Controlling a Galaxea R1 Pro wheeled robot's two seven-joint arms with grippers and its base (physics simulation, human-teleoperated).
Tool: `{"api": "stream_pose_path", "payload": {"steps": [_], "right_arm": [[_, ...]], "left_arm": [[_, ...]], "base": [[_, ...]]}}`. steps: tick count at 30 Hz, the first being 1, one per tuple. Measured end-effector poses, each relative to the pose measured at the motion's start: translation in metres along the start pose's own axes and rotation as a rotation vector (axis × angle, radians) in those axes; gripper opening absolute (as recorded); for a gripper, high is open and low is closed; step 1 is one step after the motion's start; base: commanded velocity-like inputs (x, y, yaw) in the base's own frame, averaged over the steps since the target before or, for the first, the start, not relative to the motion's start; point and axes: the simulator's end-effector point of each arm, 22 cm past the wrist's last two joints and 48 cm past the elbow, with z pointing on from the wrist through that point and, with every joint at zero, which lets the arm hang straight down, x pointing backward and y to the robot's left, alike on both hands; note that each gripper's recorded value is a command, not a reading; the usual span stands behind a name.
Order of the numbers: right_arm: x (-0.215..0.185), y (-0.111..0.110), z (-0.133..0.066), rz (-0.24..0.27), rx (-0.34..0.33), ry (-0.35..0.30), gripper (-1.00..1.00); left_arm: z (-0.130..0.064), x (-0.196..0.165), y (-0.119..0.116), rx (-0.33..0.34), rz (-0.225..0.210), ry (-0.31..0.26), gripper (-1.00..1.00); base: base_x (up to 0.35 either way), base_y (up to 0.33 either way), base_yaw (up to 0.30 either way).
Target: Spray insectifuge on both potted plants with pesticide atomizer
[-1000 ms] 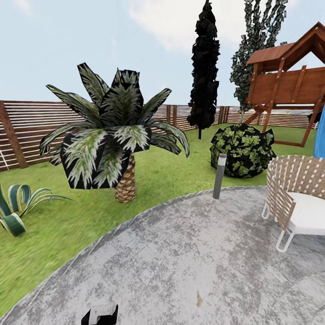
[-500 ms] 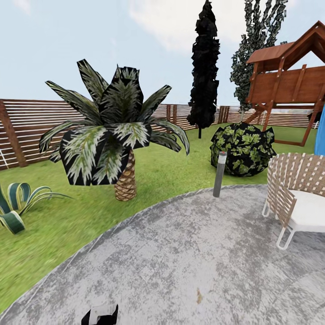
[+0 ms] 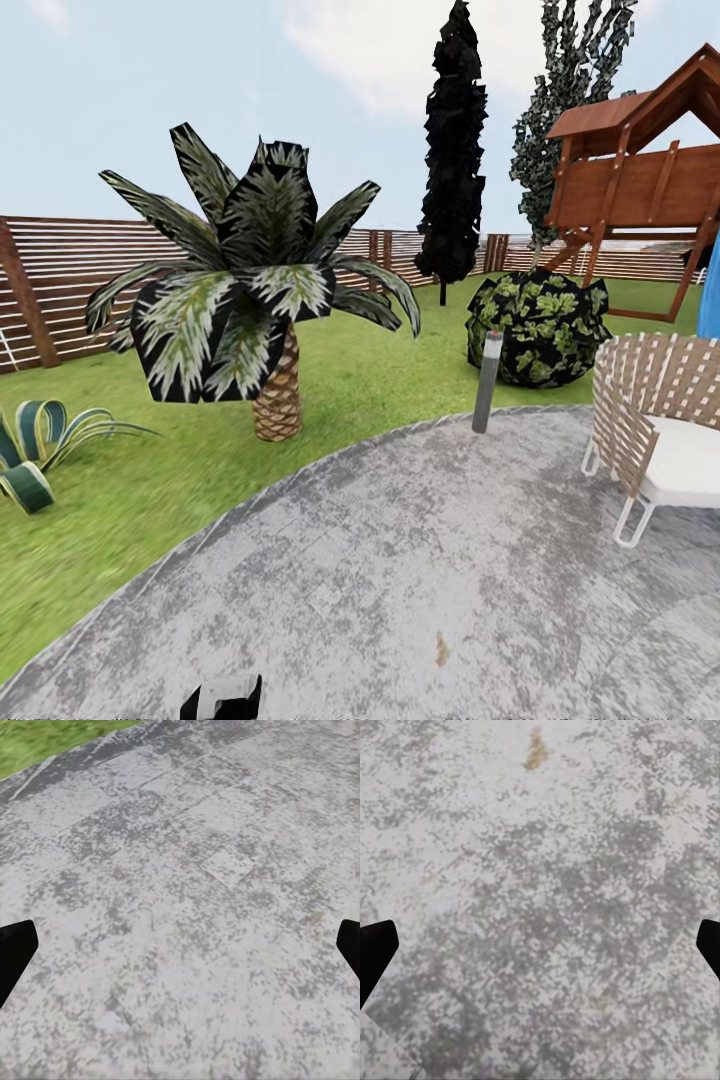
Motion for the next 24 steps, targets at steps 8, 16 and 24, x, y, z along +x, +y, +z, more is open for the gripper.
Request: {"api": "stream_pose_path", "payload": {"steps": [8,16,24], "right_arm": [[0.01,0.001,0.011,0.001,0.0,-0.006,1.0],[0.019,0.0,0.022,0.002,0.0,-0.015,1.0],[0.028,0.001,0.033,0.002,-0.002,-0.024,1.0]], "left_arm": [[0.006,0.012,0.001,0.0,0.0,-0.007,1.0],[0.012,0.023,0.002,0.001,0.0,-0.017,1.0],[0.018,0.036,0.003,0.001,0.0,-0.026,1.0]], "base": [[0.0,0.0,-0.145],[0.0,0.0,-0.18],[0.0,0.0,-0.181]]}}
